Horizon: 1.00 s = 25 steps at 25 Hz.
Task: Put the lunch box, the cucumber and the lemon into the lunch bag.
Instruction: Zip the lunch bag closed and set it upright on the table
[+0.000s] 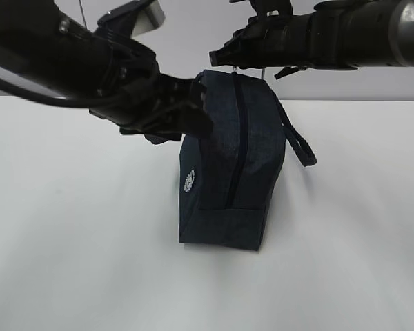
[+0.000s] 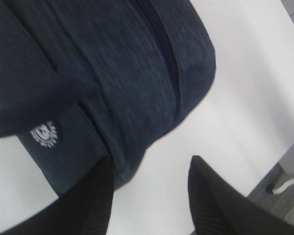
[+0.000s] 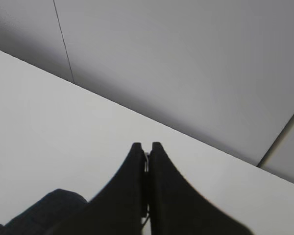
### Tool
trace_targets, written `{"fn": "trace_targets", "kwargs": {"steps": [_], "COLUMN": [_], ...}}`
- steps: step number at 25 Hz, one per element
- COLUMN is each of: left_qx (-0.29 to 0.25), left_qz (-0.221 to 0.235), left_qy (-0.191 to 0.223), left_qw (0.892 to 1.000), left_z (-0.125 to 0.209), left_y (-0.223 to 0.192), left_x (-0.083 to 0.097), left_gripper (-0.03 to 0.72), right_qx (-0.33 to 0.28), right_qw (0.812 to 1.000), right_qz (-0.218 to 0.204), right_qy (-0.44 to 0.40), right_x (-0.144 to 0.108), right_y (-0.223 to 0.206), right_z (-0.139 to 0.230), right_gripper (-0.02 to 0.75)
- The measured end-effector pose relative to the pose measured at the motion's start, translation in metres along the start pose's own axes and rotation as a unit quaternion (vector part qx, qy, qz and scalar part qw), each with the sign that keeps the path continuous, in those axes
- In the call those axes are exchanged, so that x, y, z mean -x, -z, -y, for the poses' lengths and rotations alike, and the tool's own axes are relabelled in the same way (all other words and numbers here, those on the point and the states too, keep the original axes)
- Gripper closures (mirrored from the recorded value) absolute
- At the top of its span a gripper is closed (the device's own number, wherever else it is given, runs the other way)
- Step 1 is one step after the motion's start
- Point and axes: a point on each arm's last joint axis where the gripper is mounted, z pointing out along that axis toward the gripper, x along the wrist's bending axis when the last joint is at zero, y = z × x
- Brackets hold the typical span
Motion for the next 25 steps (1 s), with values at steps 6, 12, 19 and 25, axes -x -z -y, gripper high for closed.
{"fn": "trace_targets", "kwargs": {"steps": [6, 12, 19, 25], "left_qx": [0.027, 0.014, -0.016, -0.028], "left_qz": [-0.006, -0.004, -0.015, -0.013], "left_qy": [0.021, 0.02, 0.033, 0.002], "left_qw": [0.999, 1.0, 0.999, 1.0], "left_z": [-0.032, -0.051, -0.053, -0.05], "left_y": [0.003, -0.027, -0.065, -0.068], "left_x": [-0.016, -0.022, -0.041, -0.042], "left_gripper": [0.344, 0.344, 0.365, 0.608], "right_qx": [0.003, 0.005, 0.006, 0.006], "right_qw": [1.0, 1.0, 1.0, 1.0], "right_qz": [-0.002, -0.004, -0.008, -0.009], "right_qy": [0.0, 0.0, 0.0, 0.0], "right_x": [0.0, -0.001, -0.001, -0.001], "right_y": [0.001, 0.002, 0.002, 0.002], "right_z": [-0.002, -0.003, -0.003, -0.003], "right_gripper": [0.738, 0.738, 0.738, 0.738]}}
